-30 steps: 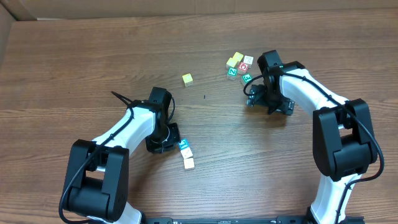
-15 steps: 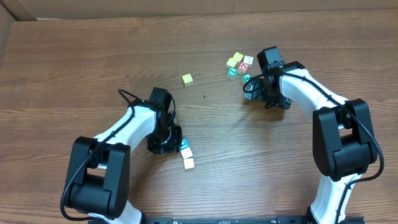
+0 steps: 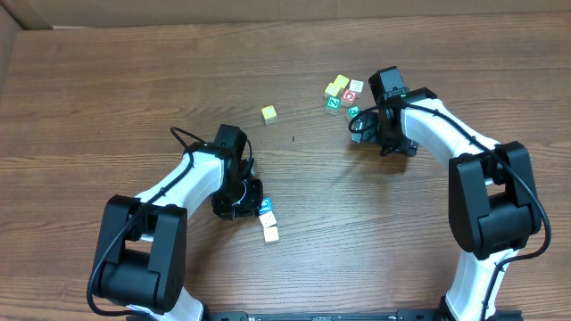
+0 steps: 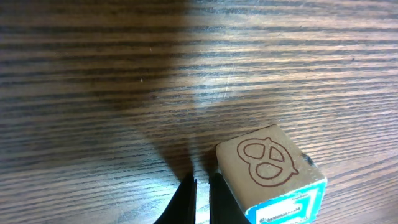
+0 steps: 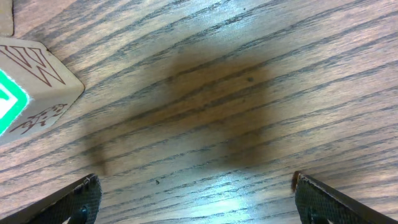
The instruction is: Flip 3 blocks
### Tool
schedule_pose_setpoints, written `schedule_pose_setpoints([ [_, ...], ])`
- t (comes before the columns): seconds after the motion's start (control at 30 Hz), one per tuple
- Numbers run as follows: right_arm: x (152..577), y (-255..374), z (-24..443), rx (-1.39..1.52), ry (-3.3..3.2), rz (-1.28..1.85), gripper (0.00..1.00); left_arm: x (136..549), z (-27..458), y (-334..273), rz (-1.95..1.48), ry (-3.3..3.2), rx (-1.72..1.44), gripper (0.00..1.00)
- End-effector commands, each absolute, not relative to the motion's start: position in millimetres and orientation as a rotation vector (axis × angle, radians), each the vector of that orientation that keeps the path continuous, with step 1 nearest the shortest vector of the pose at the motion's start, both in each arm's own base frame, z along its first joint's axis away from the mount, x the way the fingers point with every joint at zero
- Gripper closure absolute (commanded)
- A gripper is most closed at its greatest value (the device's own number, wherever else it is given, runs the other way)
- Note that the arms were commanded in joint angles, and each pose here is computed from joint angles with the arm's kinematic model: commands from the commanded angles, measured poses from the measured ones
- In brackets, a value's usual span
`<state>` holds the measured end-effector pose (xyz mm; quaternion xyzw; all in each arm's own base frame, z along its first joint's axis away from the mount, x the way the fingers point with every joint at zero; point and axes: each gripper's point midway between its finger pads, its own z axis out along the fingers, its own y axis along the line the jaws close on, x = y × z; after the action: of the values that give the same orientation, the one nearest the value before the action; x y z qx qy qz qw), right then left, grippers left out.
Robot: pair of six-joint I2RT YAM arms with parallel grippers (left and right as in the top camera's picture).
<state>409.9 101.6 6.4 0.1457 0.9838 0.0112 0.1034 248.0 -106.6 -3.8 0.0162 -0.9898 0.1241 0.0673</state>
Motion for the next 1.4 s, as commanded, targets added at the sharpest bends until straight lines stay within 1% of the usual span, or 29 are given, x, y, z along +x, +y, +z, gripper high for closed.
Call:
schedule_pose_setpoints([
  [0.0,416,99,13,0.442,2.876,0.033,0.0,235,-13,-103,0.328,-2.92,0.083,0.96],
  [0.13,415,99,13,0.442,2.876,0.032,0.0,226,-4,-102,0.309,-2.866,0.097,0.96],
  [0.3,416,99,13,0.442,2.876,0.033,0.0,221,2,-111,0.382,-2.822,0.109,0.96],
  [0.7,416,99,13,0.442,2.876,0.033,0.0,240,-4,-111,0.376,-2.898,0.156,0.96],
  [1.2,415,99,13,0.442,2.876,0.032,0.0,250,-5,-114,0.396,-2.935,0.17,0.96],
  [1.37,415,99,13,0.442,2.876,0.032,0.0,251,1,-101,0.308,-2.928,0.189,0.96],
])
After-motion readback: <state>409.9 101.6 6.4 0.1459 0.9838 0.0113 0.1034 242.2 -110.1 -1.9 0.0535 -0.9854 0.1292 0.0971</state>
